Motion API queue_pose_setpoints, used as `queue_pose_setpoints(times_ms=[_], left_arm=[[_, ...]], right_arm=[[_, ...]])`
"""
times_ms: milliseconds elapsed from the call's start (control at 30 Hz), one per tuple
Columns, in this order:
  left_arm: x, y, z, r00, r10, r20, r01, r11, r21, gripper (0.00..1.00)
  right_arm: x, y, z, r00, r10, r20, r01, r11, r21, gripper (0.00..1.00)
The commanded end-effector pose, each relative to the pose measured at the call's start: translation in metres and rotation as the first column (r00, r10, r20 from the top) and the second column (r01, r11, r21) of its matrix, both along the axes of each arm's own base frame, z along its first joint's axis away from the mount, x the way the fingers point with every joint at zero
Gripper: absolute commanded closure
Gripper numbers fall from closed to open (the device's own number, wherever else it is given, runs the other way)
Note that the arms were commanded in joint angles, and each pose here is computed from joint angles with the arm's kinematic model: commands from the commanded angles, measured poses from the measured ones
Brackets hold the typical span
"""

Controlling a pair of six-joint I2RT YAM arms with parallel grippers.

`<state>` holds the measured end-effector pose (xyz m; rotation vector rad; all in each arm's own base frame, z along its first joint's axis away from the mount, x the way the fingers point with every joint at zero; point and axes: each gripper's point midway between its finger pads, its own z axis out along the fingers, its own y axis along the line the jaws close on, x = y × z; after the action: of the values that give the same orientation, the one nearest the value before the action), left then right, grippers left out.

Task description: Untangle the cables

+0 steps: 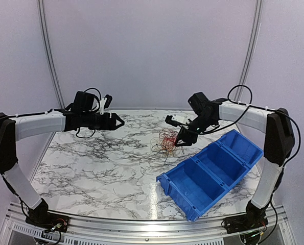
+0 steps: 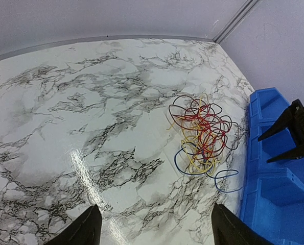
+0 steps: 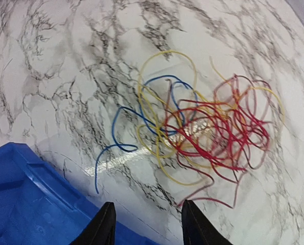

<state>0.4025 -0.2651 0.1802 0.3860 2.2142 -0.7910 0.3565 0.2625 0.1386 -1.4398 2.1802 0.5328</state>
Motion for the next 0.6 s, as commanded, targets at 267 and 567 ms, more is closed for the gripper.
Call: queue_pose_setpoints(times_ms=[267,567], left_arm=[[0.001,-0.010,0.006,0.999,-0.032,-0.011,0.032,0.999,-0.030,0.23],[0.005,-0.017,-0.016,0.997,-0.065,-0.034,0.065,0.998,-0.007,0.23]], right_arm=[[0.005,0.060,-0.051,0.991,0.124,0.042,-0.121,0.990,-0.068,0.53],[0.017,0.076,-0.033,0.994,0.097,0.057,-0.097,0.995,0.000,1.00]])
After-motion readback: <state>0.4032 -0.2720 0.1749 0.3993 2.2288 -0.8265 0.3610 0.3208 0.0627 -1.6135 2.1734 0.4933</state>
